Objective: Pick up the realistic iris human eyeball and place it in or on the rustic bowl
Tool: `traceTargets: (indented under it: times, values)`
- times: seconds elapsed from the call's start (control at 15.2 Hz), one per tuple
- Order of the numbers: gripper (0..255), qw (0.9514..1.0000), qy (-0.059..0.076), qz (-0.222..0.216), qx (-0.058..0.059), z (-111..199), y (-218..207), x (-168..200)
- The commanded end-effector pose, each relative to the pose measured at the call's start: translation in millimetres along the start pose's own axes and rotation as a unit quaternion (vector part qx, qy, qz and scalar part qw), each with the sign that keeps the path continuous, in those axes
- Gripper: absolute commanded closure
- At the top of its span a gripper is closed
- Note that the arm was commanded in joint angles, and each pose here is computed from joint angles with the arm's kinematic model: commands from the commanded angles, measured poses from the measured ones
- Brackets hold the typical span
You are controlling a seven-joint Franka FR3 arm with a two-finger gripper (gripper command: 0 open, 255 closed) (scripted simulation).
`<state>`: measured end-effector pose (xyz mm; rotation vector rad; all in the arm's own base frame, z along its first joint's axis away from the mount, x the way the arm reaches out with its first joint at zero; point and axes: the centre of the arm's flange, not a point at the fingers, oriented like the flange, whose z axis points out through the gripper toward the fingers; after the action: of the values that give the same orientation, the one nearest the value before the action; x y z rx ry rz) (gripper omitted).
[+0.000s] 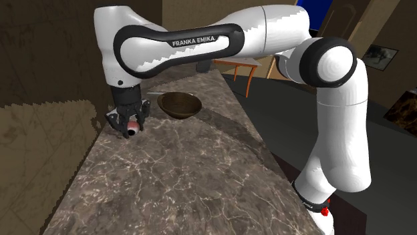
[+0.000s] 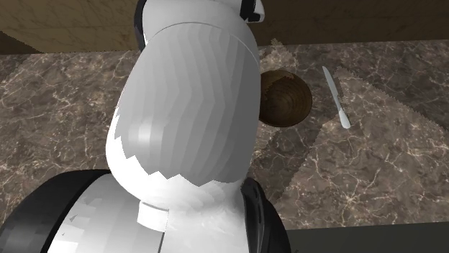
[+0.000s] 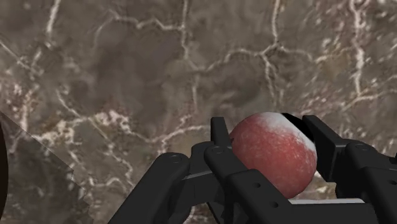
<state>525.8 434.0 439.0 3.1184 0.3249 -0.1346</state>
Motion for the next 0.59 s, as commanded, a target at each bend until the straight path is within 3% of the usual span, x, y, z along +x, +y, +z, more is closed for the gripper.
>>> traceTargets:
  times: [0.0, 0.53]
  values:
    - [255, 1.0, 0.0, 0.0, 0.0, -10, 0, -1]
    - [255, 1.0, 0.0, 0.0, 0.0, -52, 0, -5]
